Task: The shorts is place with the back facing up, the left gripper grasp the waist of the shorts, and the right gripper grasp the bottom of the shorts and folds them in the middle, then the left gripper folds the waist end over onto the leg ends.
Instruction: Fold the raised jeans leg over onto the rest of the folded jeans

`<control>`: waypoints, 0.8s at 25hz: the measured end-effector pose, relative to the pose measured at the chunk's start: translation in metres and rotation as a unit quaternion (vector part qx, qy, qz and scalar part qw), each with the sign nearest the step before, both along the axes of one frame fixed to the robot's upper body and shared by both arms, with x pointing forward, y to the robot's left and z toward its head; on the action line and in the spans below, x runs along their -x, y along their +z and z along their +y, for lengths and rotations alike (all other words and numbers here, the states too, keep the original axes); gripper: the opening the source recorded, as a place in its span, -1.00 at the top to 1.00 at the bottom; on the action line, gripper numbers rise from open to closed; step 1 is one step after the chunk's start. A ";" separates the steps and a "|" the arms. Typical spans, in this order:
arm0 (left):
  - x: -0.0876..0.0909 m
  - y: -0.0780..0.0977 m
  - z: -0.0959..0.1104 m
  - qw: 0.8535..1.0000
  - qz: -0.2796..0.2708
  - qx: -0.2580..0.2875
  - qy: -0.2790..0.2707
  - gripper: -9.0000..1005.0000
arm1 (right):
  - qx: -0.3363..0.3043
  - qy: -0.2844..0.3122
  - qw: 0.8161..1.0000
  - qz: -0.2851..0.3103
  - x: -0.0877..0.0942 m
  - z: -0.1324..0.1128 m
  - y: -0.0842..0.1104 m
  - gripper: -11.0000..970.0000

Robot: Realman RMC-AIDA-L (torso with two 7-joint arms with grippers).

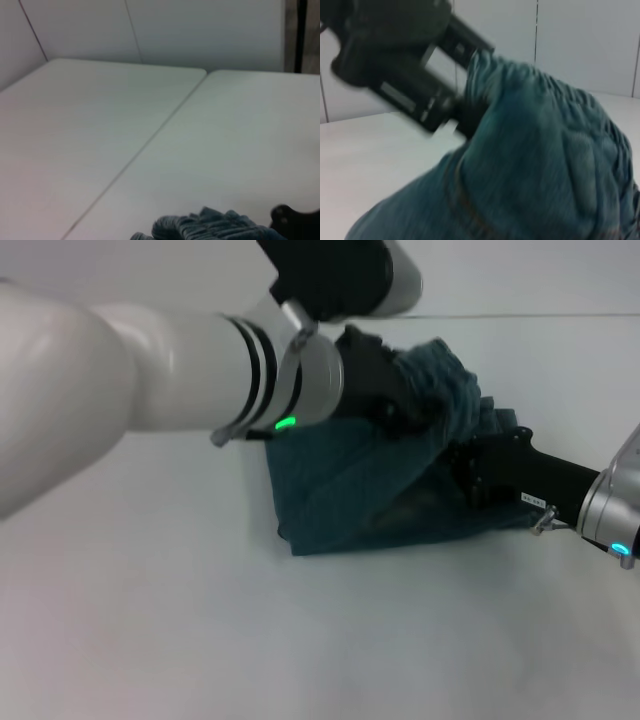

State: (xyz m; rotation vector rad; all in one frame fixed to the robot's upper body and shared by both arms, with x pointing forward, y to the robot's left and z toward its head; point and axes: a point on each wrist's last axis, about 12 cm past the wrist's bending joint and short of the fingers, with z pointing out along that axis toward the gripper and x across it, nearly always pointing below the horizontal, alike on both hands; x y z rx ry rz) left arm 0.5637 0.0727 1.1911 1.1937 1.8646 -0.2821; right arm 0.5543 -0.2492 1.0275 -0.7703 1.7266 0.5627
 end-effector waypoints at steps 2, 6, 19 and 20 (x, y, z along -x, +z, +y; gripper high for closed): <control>0.002 -0.008 0.000 1.000 0.007 -0.011 -0.003 -0.01 | 0.000 0.000 1.000 0.000 0.000 0.000 0.000 0.98; 0.002 -0.014 -0.001 1.000 0.006 -0.019 -0.008 -0.29 | -0.001 0.000 1.000 0.001 0.000 -0.001 0.001 0.98; 0.010 -0.004 0.020 0.999 -0.034 0.009 0.004 -0.89 | 0.012 0.095 0.995 -0.022 0.058 -0.064 0.041 0.98; 0.012 -0.008 0.027 0.999 -0.036 0.016 0.010 -0.89 | 0.012 0.102 0.994 -0.030 0.064 -0.069 0.046 0.98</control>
